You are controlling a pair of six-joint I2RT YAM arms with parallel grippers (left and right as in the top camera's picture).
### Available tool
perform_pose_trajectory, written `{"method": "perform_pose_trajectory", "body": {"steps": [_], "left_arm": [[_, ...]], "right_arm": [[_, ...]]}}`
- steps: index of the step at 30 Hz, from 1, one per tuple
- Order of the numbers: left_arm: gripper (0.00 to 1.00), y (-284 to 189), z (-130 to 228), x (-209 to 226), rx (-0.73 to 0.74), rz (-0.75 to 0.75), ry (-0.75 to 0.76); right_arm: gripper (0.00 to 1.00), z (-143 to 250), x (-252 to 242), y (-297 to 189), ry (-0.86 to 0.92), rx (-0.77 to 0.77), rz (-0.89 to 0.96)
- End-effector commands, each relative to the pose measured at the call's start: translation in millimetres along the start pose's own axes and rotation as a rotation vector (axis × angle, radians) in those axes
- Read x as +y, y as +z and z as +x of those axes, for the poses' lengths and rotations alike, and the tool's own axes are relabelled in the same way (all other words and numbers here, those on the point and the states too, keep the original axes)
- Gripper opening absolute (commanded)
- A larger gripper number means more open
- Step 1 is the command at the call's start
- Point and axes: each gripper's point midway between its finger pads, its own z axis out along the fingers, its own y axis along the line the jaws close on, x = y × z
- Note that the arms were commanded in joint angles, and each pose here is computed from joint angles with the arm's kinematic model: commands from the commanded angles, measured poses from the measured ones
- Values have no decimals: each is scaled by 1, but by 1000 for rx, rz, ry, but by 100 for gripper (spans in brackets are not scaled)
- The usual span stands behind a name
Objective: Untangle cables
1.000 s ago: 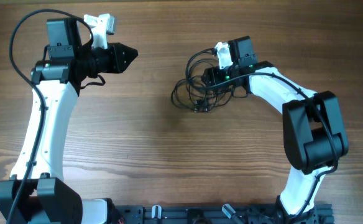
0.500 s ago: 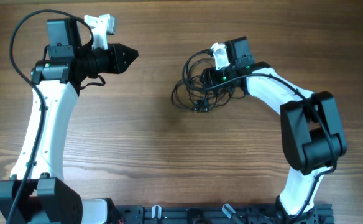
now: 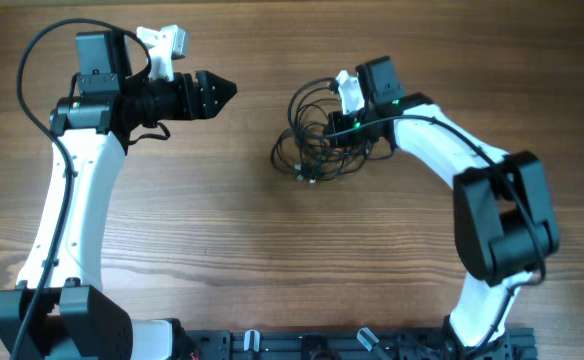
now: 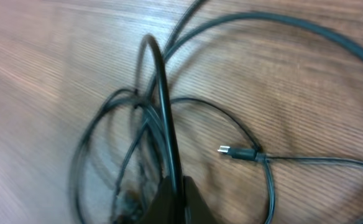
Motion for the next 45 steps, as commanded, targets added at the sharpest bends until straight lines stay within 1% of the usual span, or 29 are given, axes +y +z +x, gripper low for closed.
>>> {"method": "perform_pose_trajectory", "body": {"steps": [1, 3, 5, 7, 9, 12, 14, 16, 22, 24, 25, 26, 27, 28, 30, 32, 33, 34, 35, 36, 38, 41, 43, 45], "left_arm": [[84, -1, 5, -20, 19, 59, 29], [84, 7, 15, -33, 58, 82, 76], [86, 20, 24, -46, 97, 111, 125], [86, 39, 34, -60, 136, 146, 165], [84, 62, 41, -72, 161, 187, 205], [82, 93, 46, -85, 172, 248, 256], [81, 104, 49, -90, 179, 291, 266], [76, 114, 53, -87, 188, 296, 268], [76, 131, 55, -79, 188, 301, 273], [78, 133, 49, -82, 164, 307, 295], [78, 133, 45, -83, 148, 310, 308], [69, 134, 42, -84, 131, 314, 321], [63, 134, 40, -86, 123, 317, 330], [62, 135, 40, -88, 120, 321, 336], [70, 137, 40, -94, 116, 332, 352], [71, 139, 43, -101, 117, 344, 366], [69, 140, 43, -103, 117, 348, 372], [53, 140, 44, -106, 117, 353, 378], [24, 142, 45, -107, 117, 347, 381], [4, 143, 45, -104, 118, 329, 379], [4, 146, 44, -89, 121, 245, 367], [4, 144, 41, -57, 130, 118, 329], [4, 127, 29, -14, 120, 36, 248], [4, 107, 21, 25, 106, -28, 165]], "right_arm": [[4, -76, 68, -114, -99, -233, -53], [4, -87, 86, -164, -130, -286, -25], [4, -88, 102, -207, -159, -343, -8], [4, -78, 107, -233, -160, -366, 17], [4, -67, 109, -248, -159, -367, 35], [4, -60, 111, -257, -157, -369, 42], [4, -58, 111, -259, -155, -363, 41], [4, -56, 113, -260, -153, -361, 34], [4, -52, 122, -276, -170, -394, 18], [4, -50, 125, -278, -172, -393, 7], [4, -49, 124, -279, -172, -391, 7], [4, -47, 124, -278, -169, -385, 8], [4, -46, 124, -278, -167, -380, 9], [4, -45, 124, -277, -165, -374, 6], [4, -44, 126, -277, -168, -372, -5], [4, -44, 128, -277, -170, -370, -17], [4, -43, 130, -278, -172, -368, -26], [4, -43, 130, -278, -172, -369, -29], [4, -43, 130, -278, -172, -369, -28], [4, -43, 130, -278, -172, -369, -28], [4, -43, 129, -278, -165, -367, -23], [4, -45, 108, -279, -95, -381, 84], [4, -42, 62, -288, 23, -394, 301], [4, -37, 23, -302, 130, -406, 445]]}}
